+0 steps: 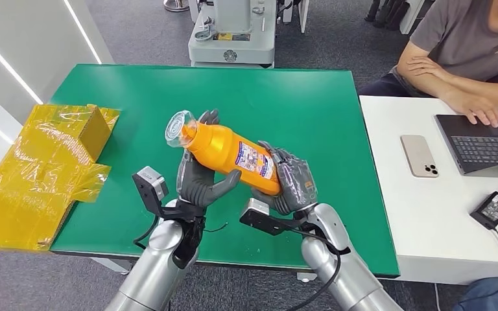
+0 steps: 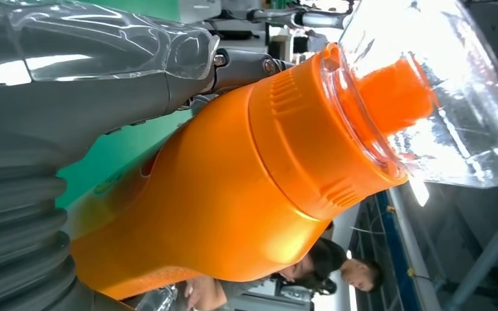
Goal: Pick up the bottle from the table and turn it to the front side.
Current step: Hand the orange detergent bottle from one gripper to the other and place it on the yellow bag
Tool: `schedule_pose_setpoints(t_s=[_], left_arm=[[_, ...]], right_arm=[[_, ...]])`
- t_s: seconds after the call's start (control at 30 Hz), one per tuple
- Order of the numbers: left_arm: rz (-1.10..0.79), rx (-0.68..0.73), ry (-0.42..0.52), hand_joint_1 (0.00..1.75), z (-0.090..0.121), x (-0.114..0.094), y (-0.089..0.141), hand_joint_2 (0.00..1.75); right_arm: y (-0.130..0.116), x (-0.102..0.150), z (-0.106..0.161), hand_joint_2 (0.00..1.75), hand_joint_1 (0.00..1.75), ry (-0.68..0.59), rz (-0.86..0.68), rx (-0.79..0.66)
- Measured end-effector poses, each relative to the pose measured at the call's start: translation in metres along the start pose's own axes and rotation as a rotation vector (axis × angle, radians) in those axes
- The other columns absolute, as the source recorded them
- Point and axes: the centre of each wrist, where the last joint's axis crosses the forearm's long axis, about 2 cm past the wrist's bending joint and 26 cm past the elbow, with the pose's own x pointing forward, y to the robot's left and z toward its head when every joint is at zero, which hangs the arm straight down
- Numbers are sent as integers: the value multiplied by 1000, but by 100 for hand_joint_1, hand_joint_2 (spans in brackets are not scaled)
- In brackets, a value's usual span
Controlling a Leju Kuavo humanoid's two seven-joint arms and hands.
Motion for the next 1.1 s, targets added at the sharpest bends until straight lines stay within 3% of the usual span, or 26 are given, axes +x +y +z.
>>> schedule_pose_setpoints(t_s=[1.1], left_arm=[[-51,43,7,0,4,-3,8,175]], right_arm=[[4,-4,-5,175,175,-10,-4,130]])
